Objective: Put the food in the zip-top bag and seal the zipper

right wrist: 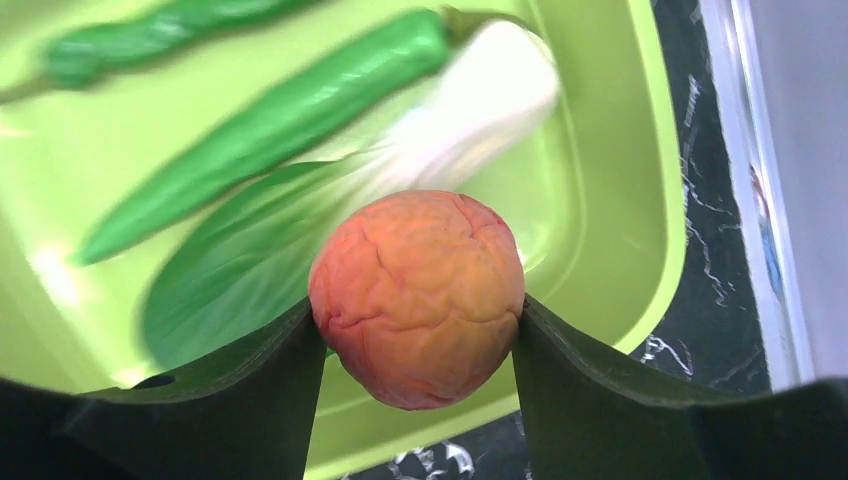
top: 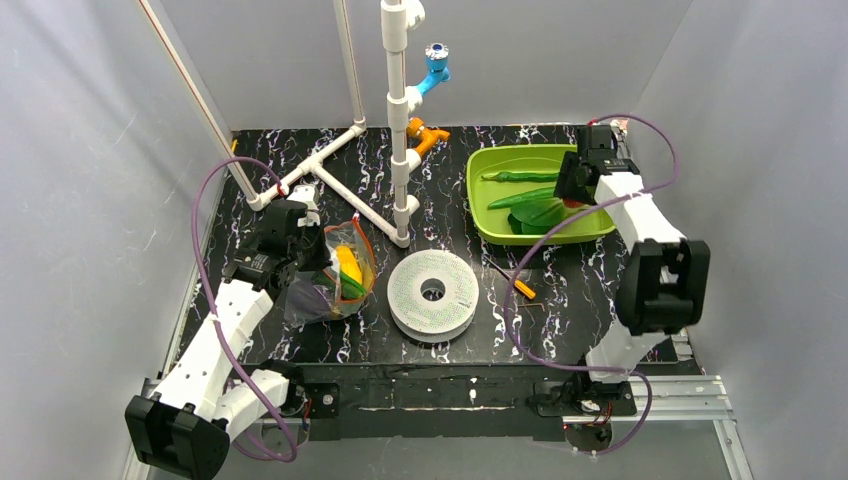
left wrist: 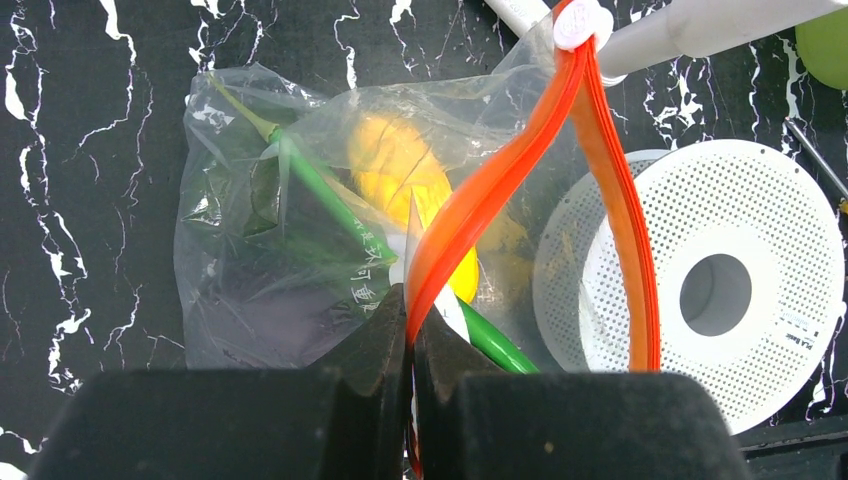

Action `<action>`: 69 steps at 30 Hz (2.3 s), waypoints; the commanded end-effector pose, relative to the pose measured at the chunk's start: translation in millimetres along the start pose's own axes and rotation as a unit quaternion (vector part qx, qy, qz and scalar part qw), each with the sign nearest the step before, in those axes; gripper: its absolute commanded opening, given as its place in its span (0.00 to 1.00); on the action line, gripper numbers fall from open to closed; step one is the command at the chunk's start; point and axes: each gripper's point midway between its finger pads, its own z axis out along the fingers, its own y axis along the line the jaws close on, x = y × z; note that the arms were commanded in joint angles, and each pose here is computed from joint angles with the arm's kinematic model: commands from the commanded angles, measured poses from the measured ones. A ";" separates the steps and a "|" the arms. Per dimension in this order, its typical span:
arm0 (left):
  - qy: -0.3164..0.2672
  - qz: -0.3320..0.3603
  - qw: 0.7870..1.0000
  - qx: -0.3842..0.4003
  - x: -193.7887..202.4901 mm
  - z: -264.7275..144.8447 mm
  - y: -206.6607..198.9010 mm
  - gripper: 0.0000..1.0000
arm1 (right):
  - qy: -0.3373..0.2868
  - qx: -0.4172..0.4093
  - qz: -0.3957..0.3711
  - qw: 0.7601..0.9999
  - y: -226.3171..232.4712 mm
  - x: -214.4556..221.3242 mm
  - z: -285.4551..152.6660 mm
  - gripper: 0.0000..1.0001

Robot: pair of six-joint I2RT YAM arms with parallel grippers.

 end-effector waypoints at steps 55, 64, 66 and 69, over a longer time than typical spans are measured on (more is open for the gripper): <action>-0.050 0.012 0.999 0.001 -8.4 -14.5 4.0 0.00 | -0.076 -0.542 -0.314 0.776 403.9 176.1 -317.5 0.64; -0.059 0.012 0.998 -0.005 -10.4 -17.5 6.5 0.00 | -0.059 -0.522 -0.325 0.786 415.6 183.0 -301.2 0.94; -0.058 0.012 0.998 -0.005 -9.9 -17.2 6.5 0.00 | -0.059 -0.521 -0.328 0.786 415.3 183.5 -300.4 0.95; -0.056 0.013 0.998 -0.003 -9.3 -16.2 6.0 0.00 | -0.065 -0.524 -0.327 0.784 411.3 181.3 -304.0 0.95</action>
